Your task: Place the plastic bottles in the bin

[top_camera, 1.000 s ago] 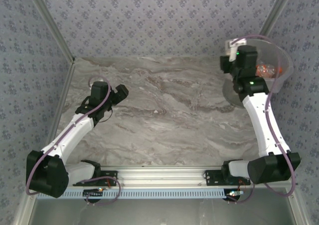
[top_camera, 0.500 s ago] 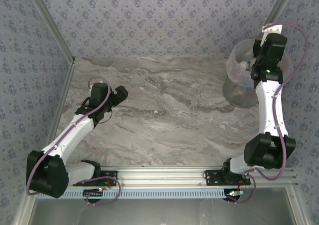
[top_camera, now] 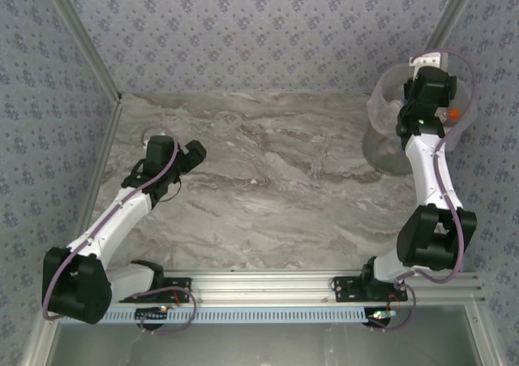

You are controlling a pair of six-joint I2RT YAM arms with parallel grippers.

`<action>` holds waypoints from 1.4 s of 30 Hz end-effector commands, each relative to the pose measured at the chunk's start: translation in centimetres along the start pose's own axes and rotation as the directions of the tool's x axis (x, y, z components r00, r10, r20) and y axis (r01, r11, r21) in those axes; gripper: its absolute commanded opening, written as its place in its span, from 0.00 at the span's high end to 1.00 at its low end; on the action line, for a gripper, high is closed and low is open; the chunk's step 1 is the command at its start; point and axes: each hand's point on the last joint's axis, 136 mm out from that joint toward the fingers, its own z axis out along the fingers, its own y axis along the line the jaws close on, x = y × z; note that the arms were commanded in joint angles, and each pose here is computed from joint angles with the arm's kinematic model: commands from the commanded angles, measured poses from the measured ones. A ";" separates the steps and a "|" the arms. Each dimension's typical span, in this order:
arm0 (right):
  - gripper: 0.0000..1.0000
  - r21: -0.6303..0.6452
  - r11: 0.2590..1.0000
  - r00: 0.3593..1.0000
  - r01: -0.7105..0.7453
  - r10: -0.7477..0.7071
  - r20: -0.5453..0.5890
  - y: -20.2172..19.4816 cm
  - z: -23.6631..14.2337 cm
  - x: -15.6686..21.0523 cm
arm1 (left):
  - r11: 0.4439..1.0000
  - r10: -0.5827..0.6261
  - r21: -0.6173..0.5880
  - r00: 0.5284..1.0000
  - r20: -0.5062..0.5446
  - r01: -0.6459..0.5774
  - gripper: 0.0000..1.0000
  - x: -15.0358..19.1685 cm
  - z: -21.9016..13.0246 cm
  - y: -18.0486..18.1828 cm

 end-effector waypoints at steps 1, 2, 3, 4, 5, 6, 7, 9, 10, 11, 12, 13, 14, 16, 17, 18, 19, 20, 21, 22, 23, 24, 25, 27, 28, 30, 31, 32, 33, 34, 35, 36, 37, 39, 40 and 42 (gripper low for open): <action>0.32 0.046 0.998 0.994 -0.053 0.057 -0.088 -1.9 2.1 1.2 | 1.000 -0.007 -0.002 1.000 0.022 0.007 0.01 -0.8 -0.4 -0.1; 0.26 0.008 0.998 0.987 -0.054 0.055 -0.150 -1.5 2.5 2.1 | 1.000 -0.007 -0.004 1.000 0.019 0.007 0.01 -0.7 -0.3 -0.1; 0.23 -0.029 0.997 0.982 -0.071 0.065 -0.180 -1.1 2.4 2.1 | 1.000 -0.005 -0.004 1.000 0.016 0.005 0.01 -0.7 -0.3 -0.1; 0.22 -0.076 0.993 0.978 -0.088 0.071 -0.194 -0.4 2.1 2.0 | 1.000 -0.003 -0.004 1.000 0.018 0.003 0.00 -0.8 -0.3 -0.1; 0.20 -0.130 0.986 0.978 -0.106 0.079 -0.195 0.4 1.5 1.8 | 1.000 0.000 -0.005 1.000 0.018 0.000 0.01 -0.8 -0.3 -0.1; 0.19 -0.163 0.978 0.977 -0.127 0.095 -0.191 0.9 0.8 1.4 | 1.000 0.002 -0.009 1.000 0.021 -0.001 0.00 -0.8 -0.3 0.0; 0.17 -0.189 0.969 0.975 -0.160 0.125 -0.184 1.1 -0.1 0.8 | 1.000 0.003 -0.011 1.000 0.028 -0.002 0.01 -1.0 -0.5 0.0; 0.14 -0.235 0.945 0.965 -0.227 0.184 -0.188 1.3 -1.9 -0.1 | 1.000 0.009 -0.021 0.999 0.040 -0.008 0.01 -1.4 -0.7 0.3; 0.11 -0.256 0.930 0.957 -0.263 0.219 -0.188 1.2 -3.0 -0.7 | 0.999 0.015 -0.029 0.999 0.047 -0.014 0.01 -1.6 -0.9 0.6; 0.07 -0.286 0.911 0.950 -0.297 0.251 -0.188 1.3 -4.1 -1.2 | 0.999 0.021 -0.039 0.998 0.058 -0.018 0.01 -2.1 -1.2 0.8; 0.03 -0.311 0.893 0.942 -0.325 0.279 -0.184 1.3 -5.1 -1.7 | 0.998 0.029 -0.055 0.997 0.065 -0.025 0.00 -2.3 -1.4 1.3; 0.01 -0.337 0.873 0.934 -0.353 0.308 -0.181 1.2 -6.3 -2.2 | 0.997 0.039 -0.076 0.996 0.079 -0.033 0.01 -2.8 -1.8 1.8; 0.00 -0.368 0.852 0.928 -0.372 0.329 -0.177 1.3 -7.5 -2.7 | 0.994 0.051 -0.102 0.994 0.097 -0.041 0.00 -3.5 -2.3 2.4; 0.00 -0.426 0.816 0.921 -0.390 0.351 -0.170 1.6 -9.6 -2.9 | 0.984 0.080 -0.167 0.988 0.132 -0.057 0.00 -4.6 -3.2 3.8; 0.00 -0.454 0.798 0.918 -0.396 0.363 -0.162 1.7 -10.6 -2.9 | 0.977 0.097 -0.204 0.983 0.159 -0.063 0.01 -5.3 -3.7 4.7; 0.00 -0.476 0.785 0.916 -0.398 0.371 -0.153 1.8 -11.6 -2.7 | 0.969 0.111 -0.239 0.978 0.177 -0.067 0.00 -5.7 -4.1 5.5; 0.00 -0.493 0.771 0.912 -0.402 0.383 -0.145 2.0 -12.4 -2.3 | 0.958 0.126 -0.279 0.972 0.199 -0.068 0.01 -6.3 -4.6 6.5; 0.00 -0.511 0.760 0.911 -0.401 0.389 -0.138 2.2 -13.2 -1.7 | 0.947 0.140 -0.315 0.965 0.221 -0.065 0.00 -6.8 -5.1 7.4; 0.00 -0.531 0.748 0.911 -0.398 0.391 -0.132 2.5 -13.9 -1.3 | 0.935 0.151 -0.348 0.960 0.236 -0.061 0.01 -7.1 -5.4 8.3; 0.00 -0.559 0.734 0.915 -0.385 0.381 -0.130 3.2 -14.6 -0.4 | 0.921 0.162 -0.387 0.953 0.254 -0.054 0.00 -7.5 -5.8 9.4; 0.00 -0.597 0.714 0.920 -0.364 0.375 -0.113 3.9 -15.6 0.1 | 0.907 0.173 -0.420 0.946 0.273 -0.045 0.01 -7.8 -6.2 10.3; 0.00 -0.620 0.697 0.921 -0.362 0.368 -0.124 4.8 -16.0 1.4 | 0.891 0.185 -0.452 0.939 0.291 -0.035 0.01 -8.0 -6.4 11.1; 0.00 -0.638 0.681 0.921 -0.359 0.369 -0.124 5.5 -16.5 2.4 | 0.872 0.204 -0.489 0.925 0.320 -0.023 0.00 -8.3 -6.7 12.0; 0.00 -0.657 0.658 0.918 -0.367 0.371 -0.141 6.8 -17.0 4.7 | 0.829 0.246 -0.559 0.896 0.371 0.003 0.01 -8.7 -7.2 13.8; 0.00 -0.655 0.653 0.913 -0.381 0.376 -0.157 7.3 -17.0 5.8 | 0.805 0.270 -0.593 0.881 0.388 0.014 0.00 -8.8 -7.4 14.7; 0.00 -0.636 0.652 0.904 -0.413 0.377 -0.201 8.6 -16.4 8.8 | 0.772 0.299 -0.634 0.863 0.408 0.033 0.00 -8.7 -7.3 16.0; 0.00 -0.631 0.653 0.903 -0.419 0.372 -0.214 9.5 -16.1 10.3 | 0.761 0.311 -0.648 0.857 0.410 0.033 0.01 -8.7 -7.0 16.5; 0.00 -0.628 0.652 0.902 -0.424 0.368 -0.227 10.5 -15.6 11.9 | 0.756 0.322 -0.654 0.854 0.408 0.028 0.01 -8.5 -6.5 16.9; 0.00 -0.631 0.648 0.902 -0.426 0.360 -0.238 11.4 -15.3 13.1 | 0.759 0.333 -0.652 0.855 0.398 0.007 0.01 -8.3 -5.8 17.1; 0.00 -0.630 0.646 0.901 -0.431 0.351 -0.257 12.3 -14.8 14.3 | 0.770 0.355 -0.637 0.857 0.374 -0.041 0.01 -8.1 -4.6 16.9; 0.00 -0.631 0.645 0.902 -0.431 0.335 -0.274 13.2 -14.5 15.5 | 0.780 0.374 -0.620 0.856 0.357 -0.082 0.01 -7.9 -3.6 16.7; 0.00 -0.632 0.645 0.903 -0.430 0.314 -0.293 14.1 -14.1 16.6 | 0.787 0.390 -0.606 0.855 0.341 -0.117 0.01 -7.8 -2.6 16.5; 0.00 -0.630 0.647 0.903 -0.430 0.297 -0.311 14.9 -13.7 17.6 | 0.788 0.414 -0.594 0.853 0.319 -0.161 0.01 -7.6 -1.6 16.3; 0.00 -0.630 0.649 0.902 -0.426 0.257 -0.346 16.5 -13.0 19.4 | 0.789 0.455 -0.568 0.845 0.283 -0.235 0.00 -7.3 0.3 15.9; 0.00 -0.631 0.653 0.904 -0.419 0.236 -0.356 17.3 -12.8 20.2 | 0.786 0.474 -0.556 0.840 0.264 -0.268 0.01 -7.0 1.3 15.8; 0.00 -0.632 0.663 0.911 -0.401 0.213 -0.354 18.3 -12.3 21.0 | 0.788 0.498 -0.534 0.827 0.259 -0.307 0.00 -7.0 2.7 15.6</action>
